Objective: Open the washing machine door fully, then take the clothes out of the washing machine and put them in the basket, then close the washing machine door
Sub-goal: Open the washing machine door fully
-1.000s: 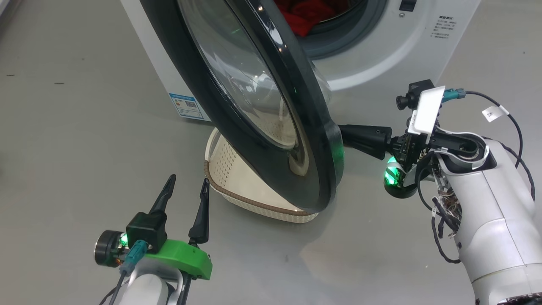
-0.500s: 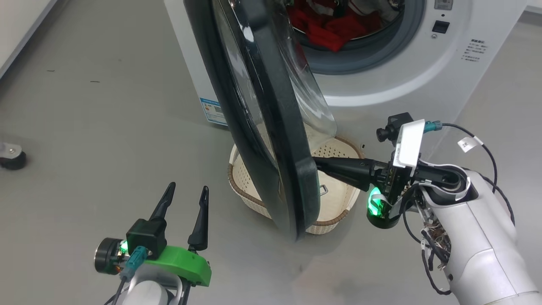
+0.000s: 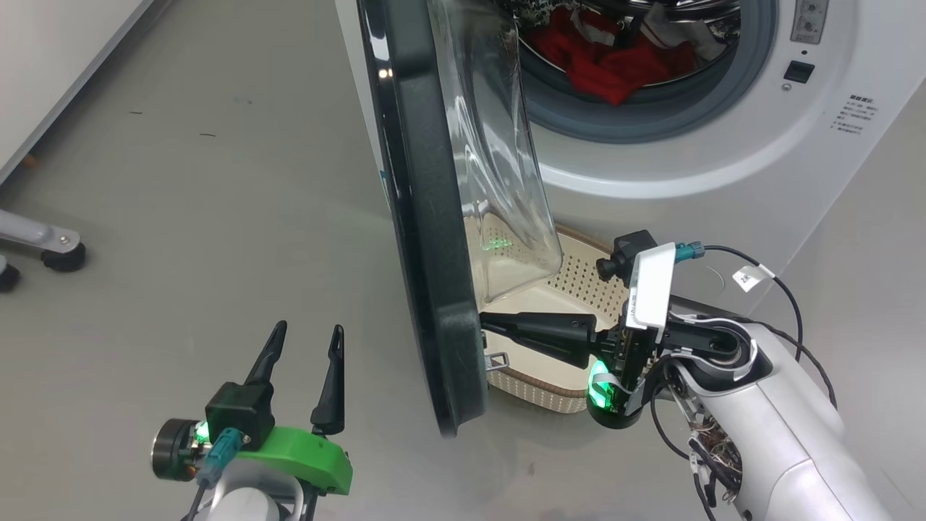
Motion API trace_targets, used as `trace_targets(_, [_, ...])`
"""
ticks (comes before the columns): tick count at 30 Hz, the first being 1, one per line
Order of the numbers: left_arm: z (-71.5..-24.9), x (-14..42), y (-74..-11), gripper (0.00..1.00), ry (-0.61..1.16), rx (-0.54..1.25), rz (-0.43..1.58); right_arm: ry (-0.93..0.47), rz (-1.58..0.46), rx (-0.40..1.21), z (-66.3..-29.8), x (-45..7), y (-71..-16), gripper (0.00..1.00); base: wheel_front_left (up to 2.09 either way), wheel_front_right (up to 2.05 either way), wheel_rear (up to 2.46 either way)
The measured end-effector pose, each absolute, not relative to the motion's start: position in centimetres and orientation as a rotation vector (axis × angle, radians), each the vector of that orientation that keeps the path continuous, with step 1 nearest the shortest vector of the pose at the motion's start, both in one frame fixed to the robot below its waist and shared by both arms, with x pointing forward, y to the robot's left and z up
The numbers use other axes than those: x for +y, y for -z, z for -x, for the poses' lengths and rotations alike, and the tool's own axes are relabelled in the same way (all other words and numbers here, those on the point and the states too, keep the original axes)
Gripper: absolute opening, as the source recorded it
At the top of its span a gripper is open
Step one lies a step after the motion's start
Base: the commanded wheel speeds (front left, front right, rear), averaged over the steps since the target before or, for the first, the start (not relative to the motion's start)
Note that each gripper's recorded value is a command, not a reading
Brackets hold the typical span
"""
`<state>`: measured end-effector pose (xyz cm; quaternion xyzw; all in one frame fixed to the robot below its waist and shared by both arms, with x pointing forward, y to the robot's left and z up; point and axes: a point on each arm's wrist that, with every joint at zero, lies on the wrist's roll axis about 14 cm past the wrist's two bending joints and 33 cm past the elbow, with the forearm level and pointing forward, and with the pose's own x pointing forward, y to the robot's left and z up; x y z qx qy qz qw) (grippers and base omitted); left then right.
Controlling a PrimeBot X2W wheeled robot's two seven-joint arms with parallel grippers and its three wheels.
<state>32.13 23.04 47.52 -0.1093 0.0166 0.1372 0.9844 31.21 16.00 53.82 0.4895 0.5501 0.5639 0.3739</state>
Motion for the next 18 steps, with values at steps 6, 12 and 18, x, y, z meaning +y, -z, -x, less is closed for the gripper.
trace_targets(6, [-31.8,23.4,-47.6,1.00,-0.291,0.029,0.219,-1.474,-1.239,1.421,-29.9,16.8,-54.3,0.00,0.00,0.00,0.00])
trace_targets(12, [-31.7,23.5,-47.7,1.00,-0.296,0.025,0.221,-1.459,-1.267,1.410,-29.7,17.1,-54.4,0.00,0.00,0.00,0.00])
trace_targets(18, [-31.7,23.6,-47.8,1.00,-0.298,0.022,0.223,-1.389,-1.359,1.364,-30.8,16.8,-54.4,0.00,0.00,0.00,0.00])
